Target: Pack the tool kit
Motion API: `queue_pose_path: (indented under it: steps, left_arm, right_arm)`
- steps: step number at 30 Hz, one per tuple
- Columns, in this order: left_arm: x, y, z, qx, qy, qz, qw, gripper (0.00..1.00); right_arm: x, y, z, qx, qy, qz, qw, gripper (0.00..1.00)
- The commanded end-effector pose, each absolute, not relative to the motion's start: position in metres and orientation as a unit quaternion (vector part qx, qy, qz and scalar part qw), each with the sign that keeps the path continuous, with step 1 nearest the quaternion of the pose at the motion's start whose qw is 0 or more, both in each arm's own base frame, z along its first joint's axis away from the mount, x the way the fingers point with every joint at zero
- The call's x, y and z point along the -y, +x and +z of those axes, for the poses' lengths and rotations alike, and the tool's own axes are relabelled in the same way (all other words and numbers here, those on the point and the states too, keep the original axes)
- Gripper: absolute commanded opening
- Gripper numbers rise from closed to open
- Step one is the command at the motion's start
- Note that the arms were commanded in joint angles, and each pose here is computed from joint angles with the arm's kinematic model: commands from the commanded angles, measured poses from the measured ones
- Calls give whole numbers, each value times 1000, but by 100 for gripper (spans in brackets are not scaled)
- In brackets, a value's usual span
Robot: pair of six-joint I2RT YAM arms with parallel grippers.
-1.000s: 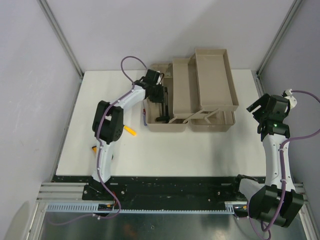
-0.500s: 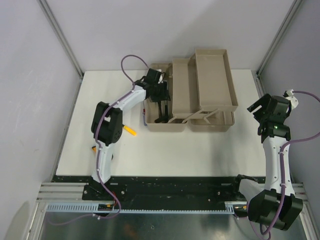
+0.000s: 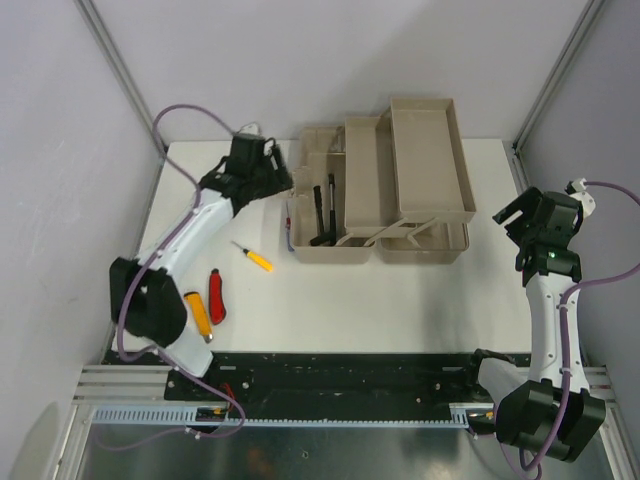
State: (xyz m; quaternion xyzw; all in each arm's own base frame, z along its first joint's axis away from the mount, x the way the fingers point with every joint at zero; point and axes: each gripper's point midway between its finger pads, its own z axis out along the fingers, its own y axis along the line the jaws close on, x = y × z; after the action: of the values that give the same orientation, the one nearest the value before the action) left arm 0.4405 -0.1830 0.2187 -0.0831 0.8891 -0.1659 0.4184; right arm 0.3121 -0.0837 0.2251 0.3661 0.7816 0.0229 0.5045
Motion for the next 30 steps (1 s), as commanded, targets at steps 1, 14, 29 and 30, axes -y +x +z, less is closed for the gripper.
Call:
queue_pose_path:
  steps: [1, 14, 29, 30]
  left_arm:
    - [98, 410, 178, -883, -236, -77, 399, 72]
    - [-1, 292, 80, -911, -311, 73, 261, 82]
    - [-6, 251, 20, -930, -308, 92, 176, 99]
    - [-3, 249, 18, -931, -310, 83, 176, 99]
  right_arm:
    - [82, 313, 229, -781, 357, 28, 511, 83]
    - [84, 316, 223, -785, 358, 22, 505, 84]
    - [86, 318, 216, -792, 357, 14, 495, 84]
    - [86, 318, 215, -792, 357, 14, 494, 84]
